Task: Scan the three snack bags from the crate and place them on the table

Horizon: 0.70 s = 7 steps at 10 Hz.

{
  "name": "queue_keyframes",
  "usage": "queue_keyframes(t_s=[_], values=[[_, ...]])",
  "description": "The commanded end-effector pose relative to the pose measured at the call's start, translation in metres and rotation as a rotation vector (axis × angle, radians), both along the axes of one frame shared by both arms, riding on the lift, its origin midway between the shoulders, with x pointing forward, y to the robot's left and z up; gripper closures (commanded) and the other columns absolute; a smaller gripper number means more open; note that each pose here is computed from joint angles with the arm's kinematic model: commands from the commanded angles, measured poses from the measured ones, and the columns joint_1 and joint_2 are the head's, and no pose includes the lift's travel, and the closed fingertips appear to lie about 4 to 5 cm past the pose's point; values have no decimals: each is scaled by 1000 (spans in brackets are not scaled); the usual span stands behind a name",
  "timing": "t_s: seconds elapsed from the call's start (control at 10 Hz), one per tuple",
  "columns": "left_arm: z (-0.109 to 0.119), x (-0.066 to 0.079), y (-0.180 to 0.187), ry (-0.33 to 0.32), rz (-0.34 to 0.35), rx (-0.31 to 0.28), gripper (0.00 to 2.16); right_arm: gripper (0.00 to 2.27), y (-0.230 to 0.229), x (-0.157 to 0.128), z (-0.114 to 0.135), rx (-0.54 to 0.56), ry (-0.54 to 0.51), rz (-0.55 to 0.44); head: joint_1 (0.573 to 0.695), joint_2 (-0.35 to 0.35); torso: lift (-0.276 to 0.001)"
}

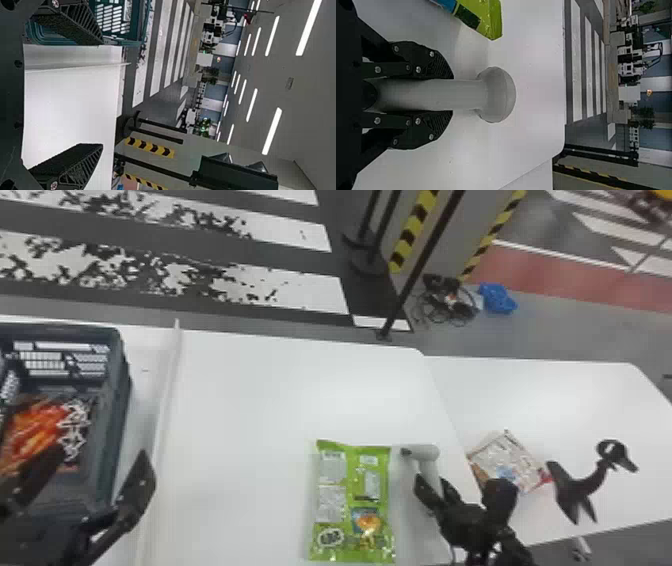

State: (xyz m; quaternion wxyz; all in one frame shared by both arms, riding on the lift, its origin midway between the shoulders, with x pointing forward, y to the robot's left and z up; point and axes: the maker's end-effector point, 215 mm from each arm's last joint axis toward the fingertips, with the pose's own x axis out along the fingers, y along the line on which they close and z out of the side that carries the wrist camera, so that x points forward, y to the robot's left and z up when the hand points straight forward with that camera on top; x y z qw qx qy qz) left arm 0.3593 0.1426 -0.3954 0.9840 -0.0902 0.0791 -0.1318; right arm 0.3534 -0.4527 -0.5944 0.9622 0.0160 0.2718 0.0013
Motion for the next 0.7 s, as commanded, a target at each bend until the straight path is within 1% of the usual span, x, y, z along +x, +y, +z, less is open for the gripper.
queue_keyframes(t_s=[0.0,0.1,0.3,0.5,0.6], values=[[0,1,0,-3,0,0,73,2233,0,-8,11,5,-33,-25,695,-350,-37],[0,2,1,-3,2,1,73,2233,2,-17,32,17,-74,-45,695,-350,-37],[-5,2,0,5,3,1,73,2233,23,-39,72,53,-137,-54,695,-350,-37],[-6,3,-3,6,-1,-2,73,2233,55,-53,102,113,-173,-44,695,-350,-37],[-6,3,-3,6,-1,-2,73,2233,76,-54,111,141,-178,-25,695,-350,-37]])
